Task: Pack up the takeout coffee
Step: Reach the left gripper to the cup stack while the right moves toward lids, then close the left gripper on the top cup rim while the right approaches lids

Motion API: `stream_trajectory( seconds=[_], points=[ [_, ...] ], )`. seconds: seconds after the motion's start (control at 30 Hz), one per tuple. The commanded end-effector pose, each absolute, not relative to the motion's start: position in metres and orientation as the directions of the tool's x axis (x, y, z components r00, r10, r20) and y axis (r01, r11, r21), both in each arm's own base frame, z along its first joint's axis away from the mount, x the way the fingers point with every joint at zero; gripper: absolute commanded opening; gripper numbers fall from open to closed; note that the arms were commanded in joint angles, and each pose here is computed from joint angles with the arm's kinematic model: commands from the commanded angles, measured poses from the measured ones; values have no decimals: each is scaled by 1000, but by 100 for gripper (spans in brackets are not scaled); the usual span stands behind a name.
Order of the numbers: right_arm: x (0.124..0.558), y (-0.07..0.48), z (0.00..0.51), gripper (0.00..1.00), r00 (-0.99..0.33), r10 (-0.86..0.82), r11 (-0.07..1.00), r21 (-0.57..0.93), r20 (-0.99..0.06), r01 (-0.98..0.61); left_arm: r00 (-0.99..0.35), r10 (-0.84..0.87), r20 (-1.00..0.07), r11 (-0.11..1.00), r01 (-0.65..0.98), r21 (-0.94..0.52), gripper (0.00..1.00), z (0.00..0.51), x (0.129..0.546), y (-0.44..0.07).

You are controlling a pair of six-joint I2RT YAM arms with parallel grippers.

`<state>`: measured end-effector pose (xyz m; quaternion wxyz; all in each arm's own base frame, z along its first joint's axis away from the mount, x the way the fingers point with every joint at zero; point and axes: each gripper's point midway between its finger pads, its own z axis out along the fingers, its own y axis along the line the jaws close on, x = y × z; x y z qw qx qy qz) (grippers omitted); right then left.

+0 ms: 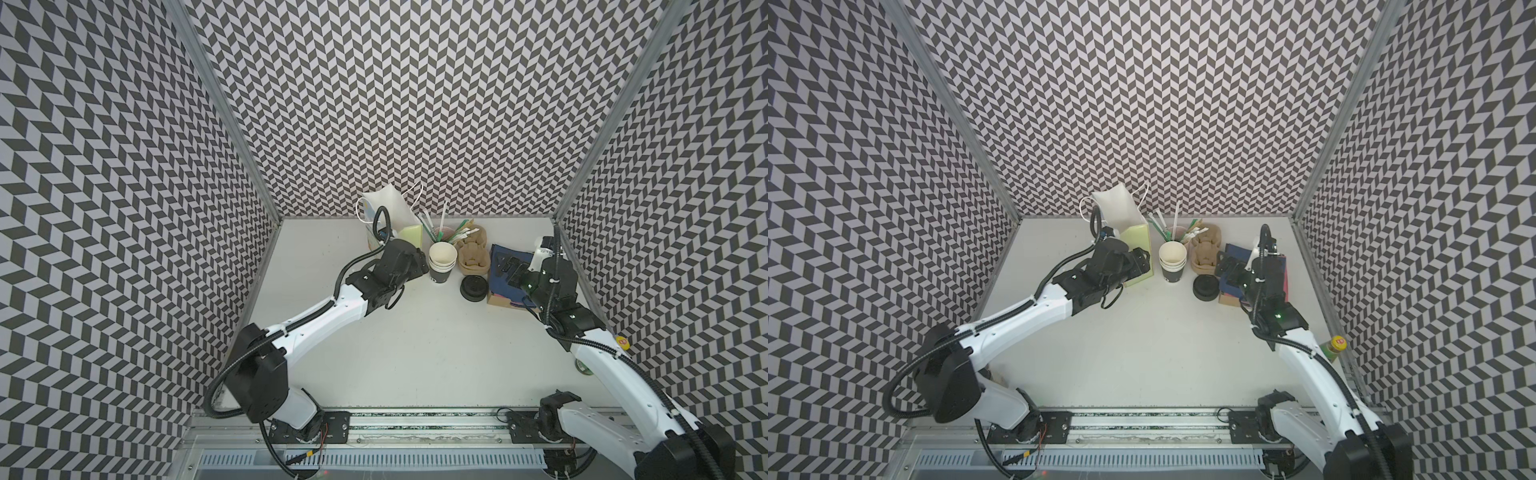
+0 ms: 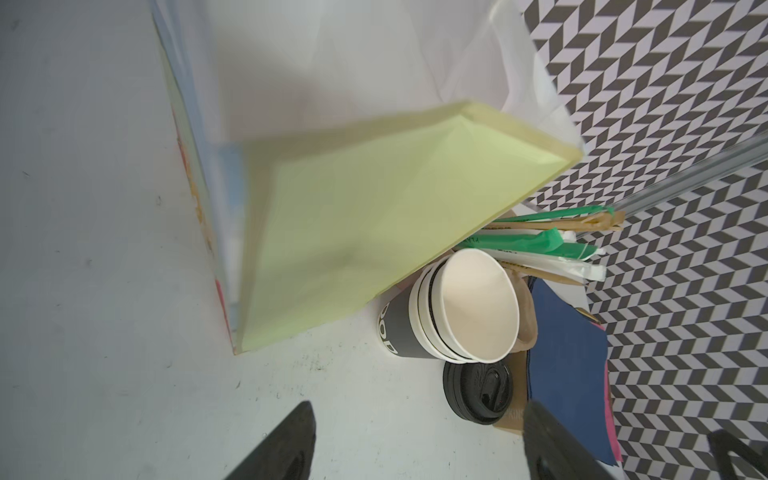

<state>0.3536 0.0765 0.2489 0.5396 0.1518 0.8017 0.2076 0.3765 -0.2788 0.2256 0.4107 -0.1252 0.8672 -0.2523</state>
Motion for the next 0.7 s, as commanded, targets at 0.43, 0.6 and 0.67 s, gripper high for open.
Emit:
stream_trajectory(
  seconds=[0.43,0.6,0.67],
  points=[
    [346,98,290,99,-296,417,885,458,-860,-83,-688,-316,-653,921,-59,-384,63,178,427,-324],
    [344,101,293,98,-289,415,884,457,-863,-95,-688,-298,-662,934,-69,-350,52,171,437,-328],
    [343,101,294,98,-286,414,884,456,-864,-98,-694,-291,-659,939,-74,-336,48,168,438,-329]
  ],
)
